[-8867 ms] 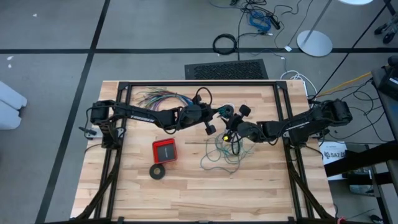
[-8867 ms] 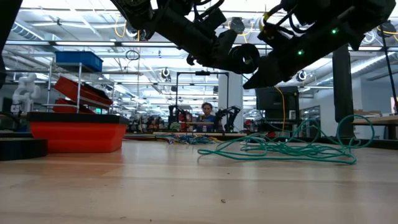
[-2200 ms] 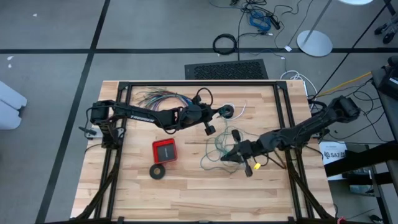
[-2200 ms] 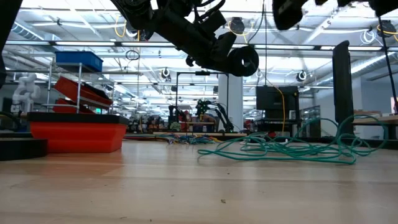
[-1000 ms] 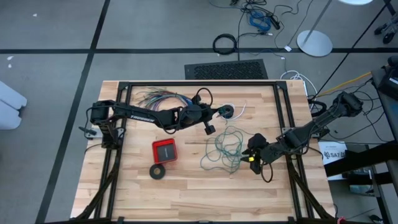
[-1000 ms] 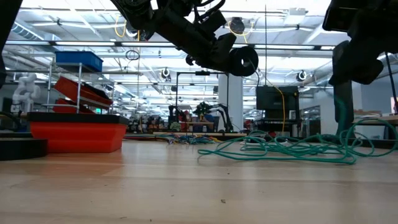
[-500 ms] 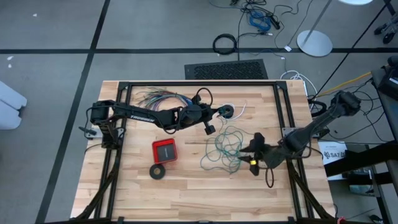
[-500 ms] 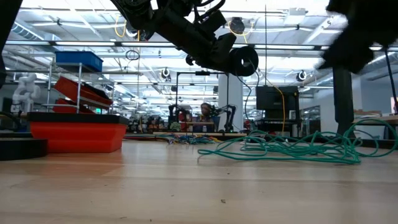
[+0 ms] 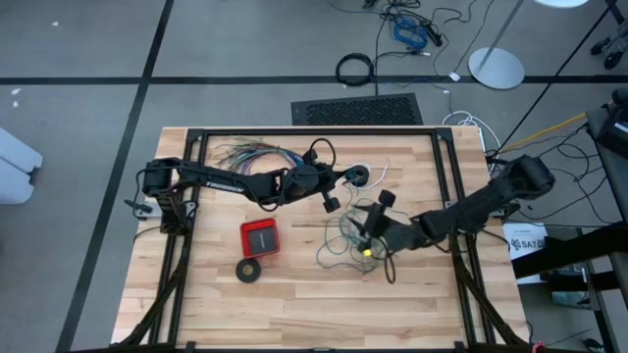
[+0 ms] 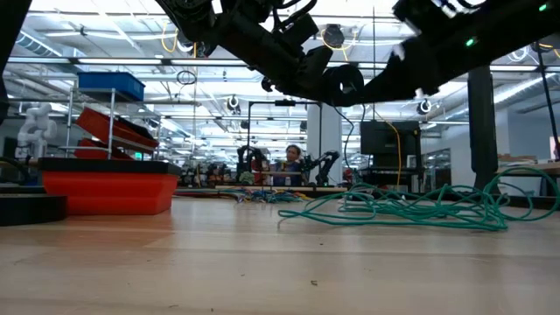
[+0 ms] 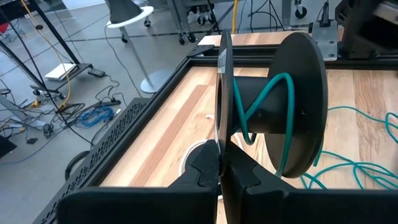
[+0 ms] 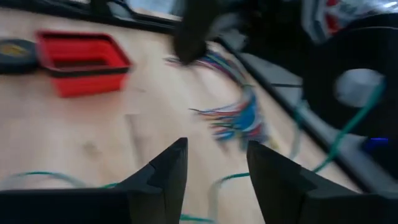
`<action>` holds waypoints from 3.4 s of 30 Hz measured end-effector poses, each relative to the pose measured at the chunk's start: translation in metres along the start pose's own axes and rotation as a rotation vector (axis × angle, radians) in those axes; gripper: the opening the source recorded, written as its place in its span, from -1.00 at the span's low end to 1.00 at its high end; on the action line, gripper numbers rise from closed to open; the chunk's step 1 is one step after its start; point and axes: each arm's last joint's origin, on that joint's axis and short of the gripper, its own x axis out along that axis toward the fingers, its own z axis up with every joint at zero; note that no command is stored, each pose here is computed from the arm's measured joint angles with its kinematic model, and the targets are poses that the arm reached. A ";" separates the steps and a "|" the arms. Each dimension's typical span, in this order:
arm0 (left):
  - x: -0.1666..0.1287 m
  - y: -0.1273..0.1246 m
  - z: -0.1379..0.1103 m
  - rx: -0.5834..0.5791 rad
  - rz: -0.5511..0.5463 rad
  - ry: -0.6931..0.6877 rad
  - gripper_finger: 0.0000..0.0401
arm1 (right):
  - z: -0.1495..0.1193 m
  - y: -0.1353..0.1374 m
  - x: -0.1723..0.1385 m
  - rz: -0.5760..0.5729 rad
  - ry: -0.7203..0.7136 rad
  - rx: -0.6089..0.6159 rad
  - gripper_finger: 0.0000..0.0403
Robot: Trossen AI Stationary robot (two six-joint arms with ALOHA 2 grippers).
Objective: Coil cords
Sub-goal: Uncoil the green wire from the spool
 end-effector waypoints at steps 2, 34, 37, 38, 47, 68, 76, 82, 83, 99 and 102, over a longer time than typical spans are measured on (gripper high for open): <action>0.000 0.000 0.000 0.000 0.000 0.000 -1.00 | -0.001 -0.003 0.007 -0.034 0.000 -0.023 -0.31; -0.003 -0.008 0.000 -0.043 -0.047 0.003 -1.00 | -0.011 -0.024 0.042 -0.218 0.047 -0.002 -0.50; -0.003 -0.009 0.000 -0.041 -0.051 0.007 -1.00 | -0.011 -0.024 0.042 -0.219 0.046 0.011 -0.50; -0.003 -0.009 -0.001 -0.040 -0.052 0.011 -1.00 | -0.011 -0.024 0.042 -0.219 0.045 0.017 -0.50; -0.004 -0.010 -0.002 -0.035 -0.058 0.023 -1.00 | -0.011 -0.027 0.045 -0.224 0.049 0.027 -0.50; 0.001 0.004 -0.012 -0.003 0.000 0.117 -1.00 | 0.010 -0.004 0.024 0.030 -0.124 0.114 -1.00; 0.001 0.005 -0.012 -0.006 0.007 0.115 -1.00 | 0.012 -0.016 -0.013 -0.195 -0.047 0.100 -1.00; 0.002 0.005 -0.009 -0.018 0.009 0.086 -1.00 | -0.011 -0.036 -0.018 -0.142 0.166 0.258 -1.00; 0.002 0.005 -0.008 -0.023 0.010 0.075 -1.00 | -0.013 -0.036 -0.016 -0.107 0.206 0.278 -1.00; 0.002 0.006 -0.004 -0.052 0.031 0.035 -1.00 | 0.021 0.006 -0.018 0.482 -0.075 0.218 -1.00; 0.002 0.007 -0.006 -0.035 0.050 0.060 -1.00 | 0.031 0.004 -0.034 0.437 -0.153 0.183 -1.00</action>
